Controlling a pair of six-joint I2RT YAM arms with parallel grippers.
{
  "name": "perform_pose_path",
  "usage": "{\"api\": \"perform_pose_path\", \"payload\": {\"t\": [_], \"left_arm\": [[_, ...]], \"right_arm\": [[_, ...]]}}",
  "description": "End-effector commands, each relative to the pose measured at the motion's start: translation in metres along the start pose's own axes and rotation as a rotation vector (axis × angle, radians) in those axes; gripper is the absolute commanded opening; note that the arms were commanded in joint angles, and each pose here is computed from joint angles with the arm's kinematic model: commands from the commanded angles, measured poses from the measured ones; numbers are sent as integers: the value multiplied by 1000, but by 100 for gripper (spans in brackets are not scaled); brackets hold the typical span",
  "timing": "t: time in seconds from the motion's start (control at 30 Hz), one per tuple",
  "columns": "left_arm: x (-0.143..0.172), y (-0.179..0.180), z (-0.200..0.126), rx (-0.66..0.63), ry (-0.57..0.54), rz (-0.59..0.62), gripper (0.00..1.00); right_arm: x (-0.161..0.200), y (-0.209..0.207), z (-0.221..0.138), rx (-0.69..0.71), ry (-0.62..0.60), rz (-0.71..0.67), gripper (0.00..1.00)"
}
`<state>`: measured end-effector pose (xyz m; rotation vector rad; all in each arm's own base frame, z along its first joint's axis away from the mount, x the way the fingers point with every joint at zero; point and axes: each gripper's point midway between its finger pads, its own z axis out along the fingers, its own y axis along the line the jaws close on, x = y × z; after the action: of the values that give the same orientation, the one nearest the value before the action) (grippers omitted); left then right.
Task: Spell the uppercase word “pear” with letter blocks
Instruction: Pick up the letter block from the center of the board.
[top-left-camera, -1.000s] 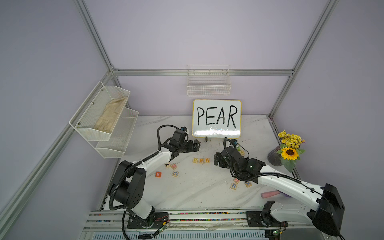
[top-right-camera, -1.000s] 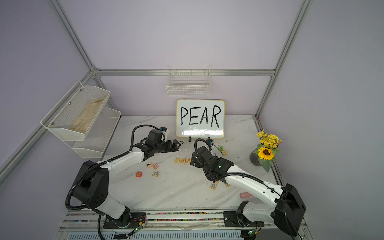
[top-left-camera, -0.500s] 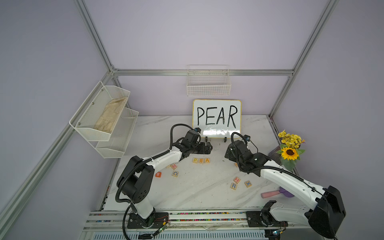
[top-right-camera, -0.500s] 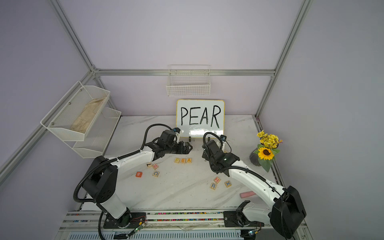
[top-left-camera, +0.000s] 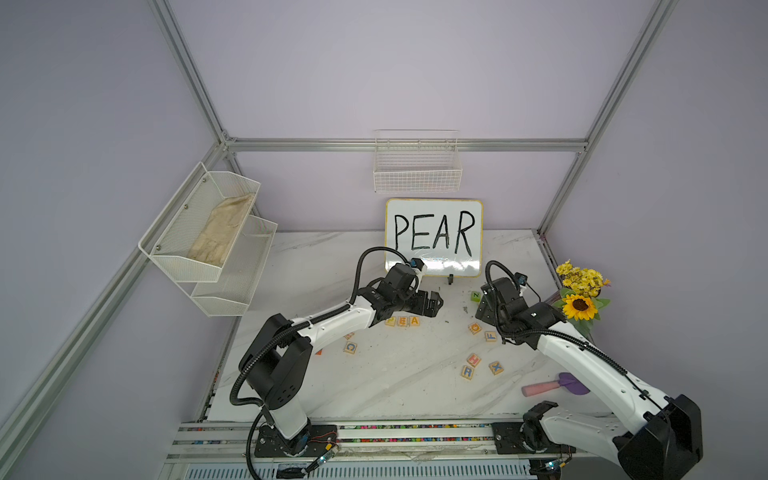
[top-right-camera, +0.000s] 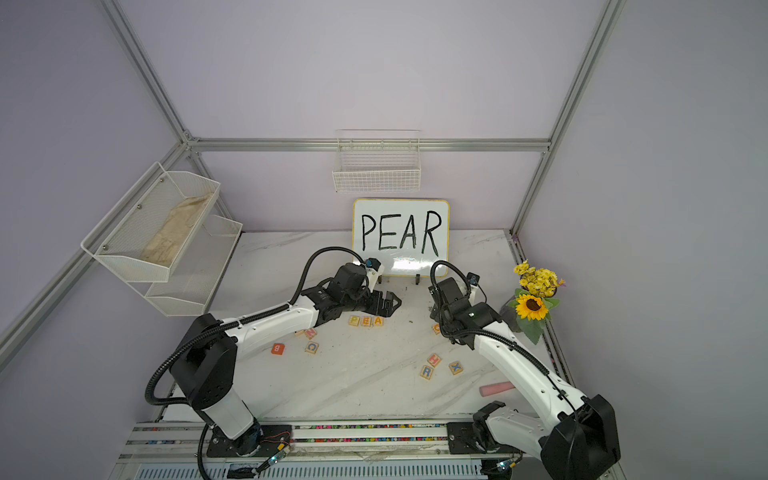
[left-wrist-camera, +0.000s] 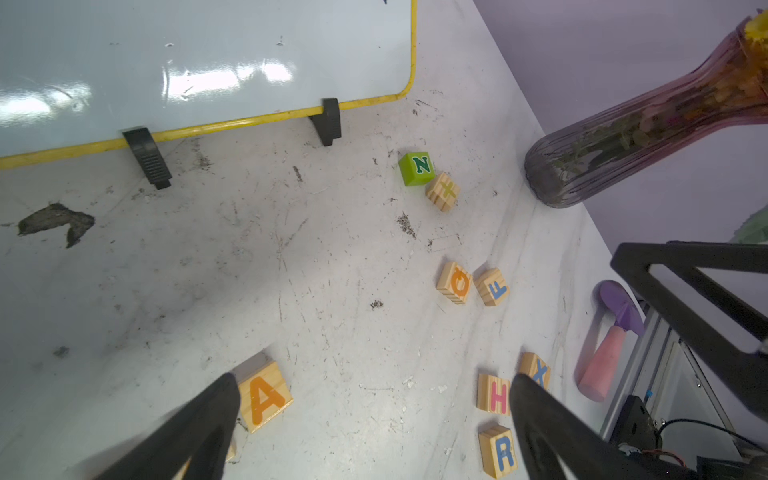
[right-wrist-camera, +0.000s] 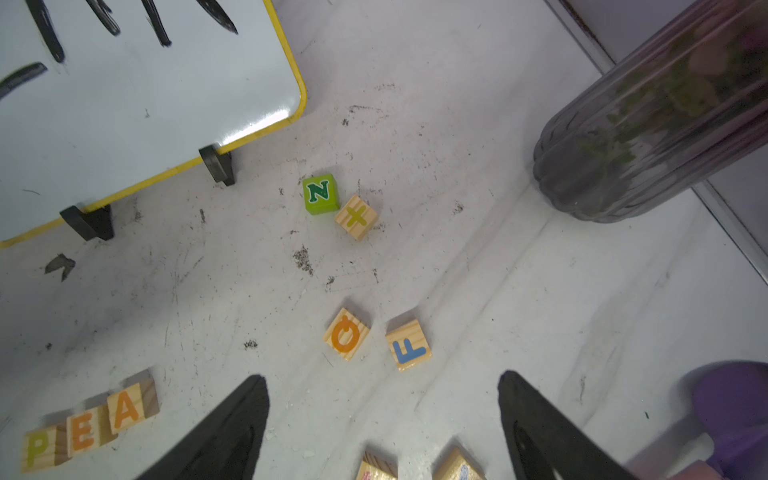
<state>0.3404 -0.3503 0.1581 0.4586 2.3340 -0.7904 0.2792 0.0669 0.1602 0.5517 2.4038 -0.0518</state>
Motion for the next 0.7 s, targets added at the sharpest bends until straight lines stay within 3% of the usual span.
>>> {"api": "perform_pose_path", "payload": {"t": [0.0,0.1,0.27,0.5,0.67], "left_arm": [[-26,-25,-12,34,-65,73,100],[-18,-26,-17,24,-63,81,100],[-3,-24,-34,16,-77,98,100],[25,-23,-59,31,-92,108,100],[40,-23,-82,33,-122,111,100]], "right_arm": [[25,-16,-2,56,116,-10,86],[44,-26,-3,70,170,19,83],[58,-25,-23,35,143,56,78],[104,7,-30,24,168,-66,78],[132,3,-33,65,206,-157,76]]}}
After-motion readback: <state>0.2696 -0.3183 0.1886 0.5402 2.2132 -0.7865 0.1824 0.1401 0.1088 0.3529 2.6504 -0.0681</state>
